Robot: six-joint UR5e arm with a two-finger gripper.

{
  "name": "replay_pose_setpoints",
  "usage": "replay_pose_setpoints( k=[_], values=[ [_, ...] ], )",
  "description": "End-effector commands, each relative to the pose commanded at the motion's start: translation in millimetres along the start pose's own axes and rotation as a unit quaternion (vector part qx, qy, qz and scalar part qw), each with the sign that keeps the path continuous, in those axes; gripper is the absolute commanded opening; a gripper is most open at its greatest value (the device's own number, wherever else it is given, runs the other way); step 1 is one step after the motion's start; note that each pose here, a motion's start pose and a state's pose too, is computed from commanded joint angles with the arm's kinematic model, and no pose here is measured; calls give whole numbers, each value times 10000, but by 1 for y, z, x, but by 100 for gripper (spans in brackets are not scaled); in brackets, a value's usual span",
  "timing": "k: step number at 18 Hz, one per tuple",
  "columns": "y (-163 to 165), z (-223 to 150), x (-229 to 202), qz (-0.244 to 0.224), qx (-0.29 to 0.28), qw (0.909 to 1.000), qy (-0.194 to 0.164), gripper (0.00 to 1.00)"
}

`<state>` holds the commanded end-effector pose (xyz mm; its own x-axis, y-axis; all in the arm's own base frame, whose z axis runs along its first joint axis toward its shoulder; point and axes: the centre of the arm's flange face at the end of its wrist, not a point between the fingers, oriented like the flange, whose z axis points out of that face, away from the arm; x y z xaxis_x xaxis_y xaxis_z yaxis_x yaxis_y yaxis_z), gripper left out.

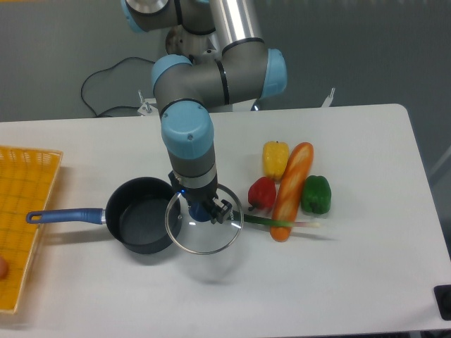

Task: Place the lid on the table
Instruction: 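Carry the glass lid by its knob away from the saucepan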

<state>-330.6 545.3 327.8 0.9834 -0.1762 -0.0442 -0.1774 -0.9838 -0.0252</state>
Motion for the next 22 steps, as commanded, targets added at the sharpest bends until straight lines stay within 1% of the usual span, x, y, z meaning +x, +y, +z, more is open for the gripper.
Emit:
replay_pose_setpoints(
  k=[3, 6, 16, 22],
  values=[
    [-1, 3, -10, -8, -8, 10000, -6, 52],
    [5, 15, -19, 154, -88, 9998, 51, 52],
    [13, 46, -57, -21, -155, 9998, 138, 51],
    [8, 54, -63, -29, -174, 9997, 153, 51]
  ],
)
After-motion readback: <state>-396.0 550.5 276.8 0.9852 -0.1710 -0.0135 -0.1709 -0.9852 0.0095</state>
